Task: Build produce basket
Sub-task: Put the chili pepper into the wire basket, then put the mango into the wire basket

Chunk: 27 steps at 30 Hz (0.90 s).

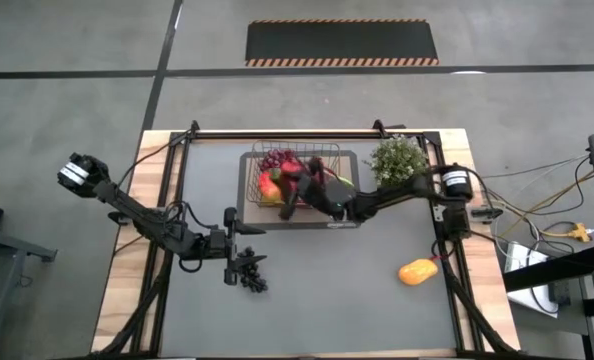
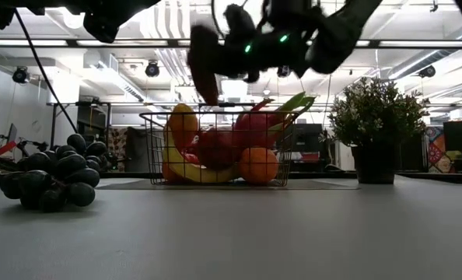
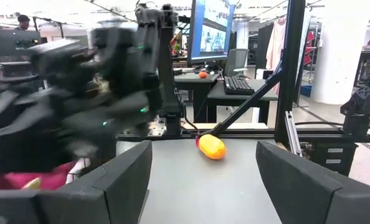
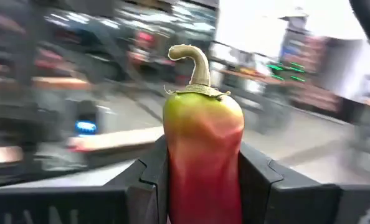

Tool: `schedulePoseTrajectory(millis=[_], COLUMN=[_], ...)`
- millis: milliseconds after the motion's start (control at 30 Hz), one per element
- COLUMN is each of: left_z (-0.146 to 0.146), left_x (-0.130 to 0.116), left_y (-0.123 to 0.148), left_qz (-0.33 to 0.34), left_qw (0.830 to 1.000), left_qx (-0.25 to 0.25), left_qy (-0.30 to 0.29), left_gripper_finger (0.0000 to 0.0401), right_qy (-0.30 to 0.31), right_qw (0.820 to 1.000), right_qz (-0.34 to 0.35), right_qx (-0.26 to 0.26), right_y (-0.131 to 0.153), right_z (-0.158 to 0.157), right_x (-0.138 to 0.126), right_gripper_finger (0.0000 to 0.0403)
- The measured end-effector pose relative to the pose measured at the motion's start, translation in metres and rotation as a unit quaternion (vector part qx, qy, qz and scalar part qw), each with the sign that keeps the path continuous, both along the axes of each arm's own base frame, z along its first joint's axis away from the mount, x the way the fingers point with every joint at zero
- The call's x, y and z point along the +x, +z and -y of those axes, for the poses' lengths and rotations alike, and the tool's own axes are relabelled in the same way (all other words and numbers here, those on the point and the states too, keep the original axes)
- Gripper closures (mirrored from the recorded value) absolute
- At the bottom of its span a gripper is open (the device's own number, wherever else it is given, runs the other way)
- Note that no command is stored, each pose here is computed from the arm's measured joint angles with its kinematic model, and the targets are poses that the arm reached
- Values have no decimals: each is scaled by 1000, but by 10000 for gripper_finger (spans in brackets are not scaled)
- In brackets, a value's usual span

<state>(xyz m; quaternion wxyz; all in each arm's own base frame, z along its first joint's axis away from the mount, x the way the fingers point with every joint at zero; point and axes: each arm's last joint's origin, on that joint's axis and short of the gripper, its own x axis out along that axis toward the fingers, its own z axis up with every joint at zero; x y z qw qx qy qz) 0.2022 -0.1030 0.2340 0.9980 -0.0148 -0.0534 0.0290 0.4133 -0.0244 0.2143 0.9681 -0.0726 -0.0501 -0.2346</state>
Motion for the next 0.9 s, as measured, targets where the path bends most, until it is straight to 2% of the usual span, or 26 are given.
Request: schedulePoseTrajectory(millis=[67, 167, 400, 567, 733, 900], left_z=[0, 0, 0, 0, 0, 0], left_x=[0, 0, 0, 0, 0, 0], left_y=[0, 0, 0, 0, 0, 0], left_qz=[0, 0, -1, -1, -1, -1], left_qw=[1000, 1000, 1000, 1000, 1000, 1000], left_qx=[0, 0, 0, 0, 0, 0], left_qy=[0, 0, 3, 4, 4, 4], left_gripper_finger=[131, 131, 131, 131, 131, 131], right_qy=[-50, -76, -95, -97, -93, -87], right_qw=[999, 996, 984, 984, 986, 985], right_qz=[-12, -40, -119, -123, -116, -131], right_qx=[7, 38, 89, 84, 76, 75], right_y=[-5, -10, -12, 1, 17, 28], right_z=[15, 31, 48, 49, 45, 41], right_x=[6, 14, 28, 28, 24, 18], right_gripper_finger=[292, 279, 166, 115, 92, 94])
